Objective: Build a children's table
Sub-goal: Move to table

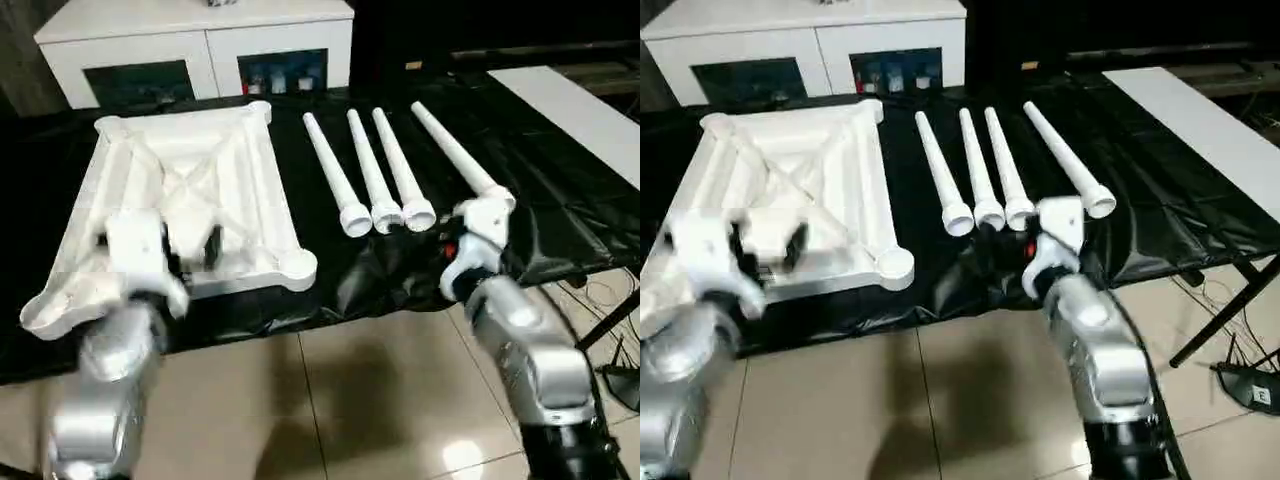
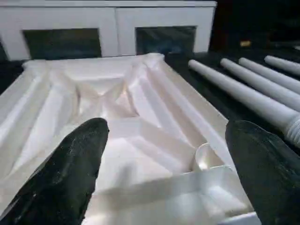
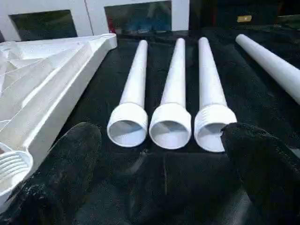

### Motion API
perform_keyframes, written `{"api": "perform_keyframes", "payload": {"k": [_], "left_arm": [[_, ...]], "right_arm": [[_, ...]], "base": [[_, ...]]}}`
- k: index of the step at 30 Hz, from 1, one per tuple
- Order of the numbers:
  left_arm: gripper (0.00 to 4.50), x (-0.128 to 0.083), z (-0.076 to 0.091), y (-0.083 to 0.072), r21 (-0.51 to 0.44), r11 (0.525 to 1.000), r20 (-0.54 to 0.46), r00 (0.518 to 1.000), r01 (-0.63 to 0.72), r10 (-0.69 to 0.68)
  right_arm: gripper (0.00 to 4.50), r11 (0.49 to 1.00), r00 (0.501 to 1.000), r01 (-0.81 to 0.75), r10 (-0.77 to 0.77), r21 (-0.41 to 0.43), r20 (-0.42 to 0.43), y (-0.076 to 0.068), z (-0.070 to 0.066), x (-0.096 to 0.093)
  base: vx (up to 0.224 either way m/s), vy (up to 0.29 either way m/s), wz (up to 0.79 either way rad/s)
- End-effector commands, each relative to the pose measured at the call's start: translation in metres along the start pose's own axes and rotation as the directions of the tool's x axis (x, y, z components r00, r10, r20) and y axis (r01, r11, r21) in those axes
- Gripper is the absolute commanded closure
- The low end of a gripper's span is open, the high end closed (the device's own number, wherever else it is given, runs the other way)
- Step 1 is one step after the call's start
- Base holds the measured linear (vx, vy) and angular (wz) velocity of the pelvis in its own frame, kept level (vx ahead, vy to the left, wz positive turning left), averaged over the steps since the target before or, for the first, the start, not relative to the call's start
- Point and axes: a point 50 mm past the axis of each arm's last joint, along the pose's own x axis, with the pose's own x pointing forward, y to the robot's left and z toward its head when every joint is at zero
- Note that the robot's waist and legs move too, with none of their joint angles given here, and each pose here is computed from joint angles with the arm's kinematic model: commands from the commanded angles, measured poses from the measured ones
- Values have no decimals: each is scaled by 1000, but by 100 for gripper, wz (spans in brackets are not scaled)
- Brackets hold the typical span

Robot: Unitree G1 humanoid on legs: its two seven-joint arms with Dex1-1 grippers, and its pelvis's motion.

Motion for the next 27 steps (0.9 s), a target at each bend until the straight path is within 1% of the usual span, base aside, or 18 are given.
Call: {"api": "perform_keyframes", "payload": {"k": [1,2,3,7,10,13,14,15,16,17,20,23,27], "left_arm": [[4,0,8,5,49,998,40,998,-48,46],[4,0,8,5,69,996,40,998,-53,50],[4,1,8,5,71,996,38,998,-59,57],[4,2,12,4,91,993,54,996,-74,69],[4,1,8,3,68,994,29,996,-91,89],[4,1,6,1,79,993,27,996,-88,86],[4,1,4,-2,77,994,18,997,-75,74],[4,1,3,-2,81,994,5,997,-74,74],[4,1,3,-3,90,993,-3,997,-75,76],[4,1,4,-4,84,995,5,998,-61,61],[4,2,-1,-9,112,994,-41,999,-17,22],[4,2,-4,-15,83,996,-47,999,15,-11],[4,2,-4,-19,79,997,-47,999,13,-10]], "right_arm": [[0,998,1000,31,-31,-63,5,-4,-2,1],[0,995,999,33,-34,-98,-2,-4,-3,2],[0,994,999,34,-35,-103,-3,-4,-4,3],[0,996,1000,9,-8,-84,7,1,-1,6],[0,997,1000,-9,10,-70,7,4,-1,6],[0,997,1000,-3,3,-73,5,5,-2,6],[0,998,1000,10,-10,-67,8,4,-3,6],[0,999,1000,18,-18,-43,6,4,-4,6],[0,999,1000,27,-27,-23,1,3,-4,6],[0,999,999,36,-36,-21,-9,3,-5,6],[0,998,999,36,-37,-54,-25,2,-7,6],[0,998,999,27,-29,-61,-24,2,-6,5],[0,997,999,32,-34,-66,-30,2,-6,5]], "base": [[-53,-15,3],[0,0,0],[-39,0,36],[-22,-17,58],[8,-73,52],[-10,-154,63],[-17,-207,68],[-53,-195,53],[-49,-174,18],[-49,-174,18],[-37,-132,10],[-28,-122,2],[-33,-94,7]]}}
